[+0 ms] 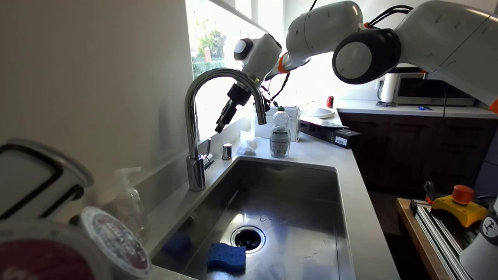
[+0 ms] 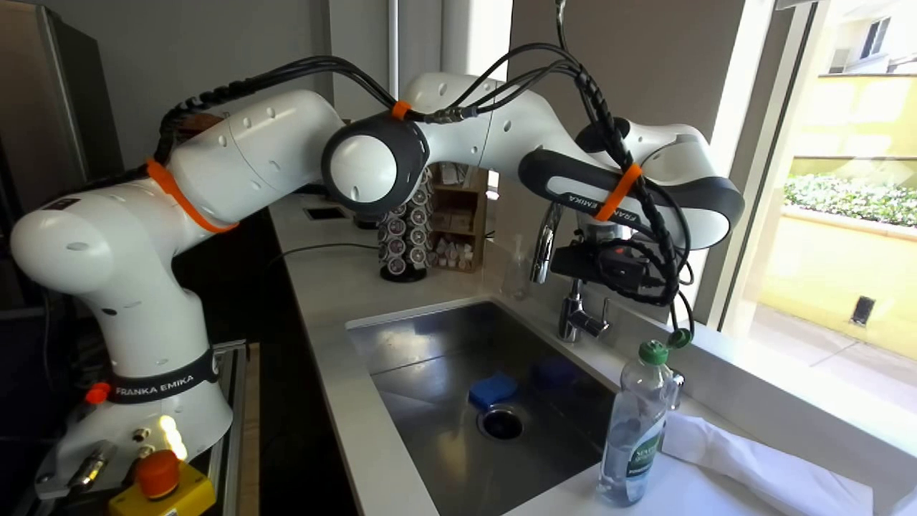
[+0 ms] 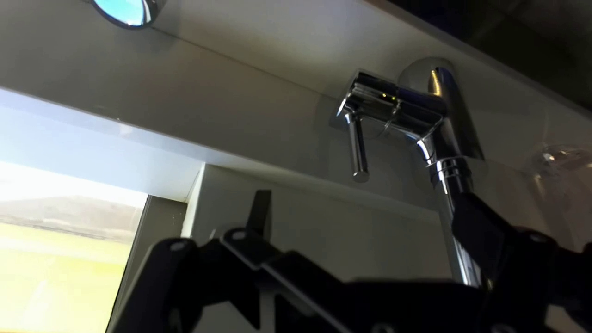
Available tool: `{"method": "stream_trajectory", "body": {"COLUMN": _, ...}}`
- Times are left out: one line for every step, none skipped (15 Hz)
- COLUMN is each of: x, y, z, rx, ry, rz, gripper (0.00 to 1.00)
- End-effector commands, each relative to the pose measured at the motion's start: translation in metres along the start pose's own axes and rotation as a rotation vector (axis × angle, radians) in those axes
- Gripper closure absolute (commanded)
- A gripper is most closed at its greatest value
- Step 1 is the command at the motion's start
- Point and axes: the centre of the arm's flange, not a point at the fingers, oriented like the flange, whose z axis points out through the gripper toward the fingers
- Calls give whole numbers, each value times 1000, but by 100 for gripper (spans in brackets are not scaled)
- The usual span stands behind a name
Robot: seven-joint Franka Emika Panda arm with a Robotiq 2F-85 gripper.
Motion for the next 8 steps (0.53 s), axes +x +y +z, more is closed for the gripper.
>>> {"method": "stream_trajectory", "body": {"x": 25, "y": 30, "z": 20, "rx": 5, "ry": -38, "rz": 22, "gripper": 0}}
{"method": "stream_trajectory", "body": {"x": 25, "y": 30, "z": 23, "rx": 4, "ry": -42, "rz": 25, "gripper": 1}}
{"method": "stream_trajectory", "body": {"x": 24, "y": 30, "z": 25, "rx": 4, "ry": -43, "rz": 32, "gripper": 6}}
{"method": "stream_trajectory", "body": {"x": 23, "y": 30, "z": 28, "rx": 5, "ry": -44, "rz": 37, "gripper": 8}}
{"method": "stream_trajectory", "body": {"x": 22, "y": 30, "z": 30, "rx": 7, "ry": -44, "rz": 42, "gripper": 12}}
{"method": "stream_trajectory", "body": {"x": 21, "y": 31, "z": 33, "rx": 8, "ry": -40, "rz": 47, "gripper": 3}}
{"method": "stream_trajectory", "body": {"x": 20, "y": 32, "z": 35, "rx": 12, "ry": -43, "rz": 53, "gripper": 1}}
{"method": "stream_trajectory", "body": {"x": 20, "y": 33, "z": 37, "rx": 10, "ry": -43, "rz": 56, "gripper": 0}}
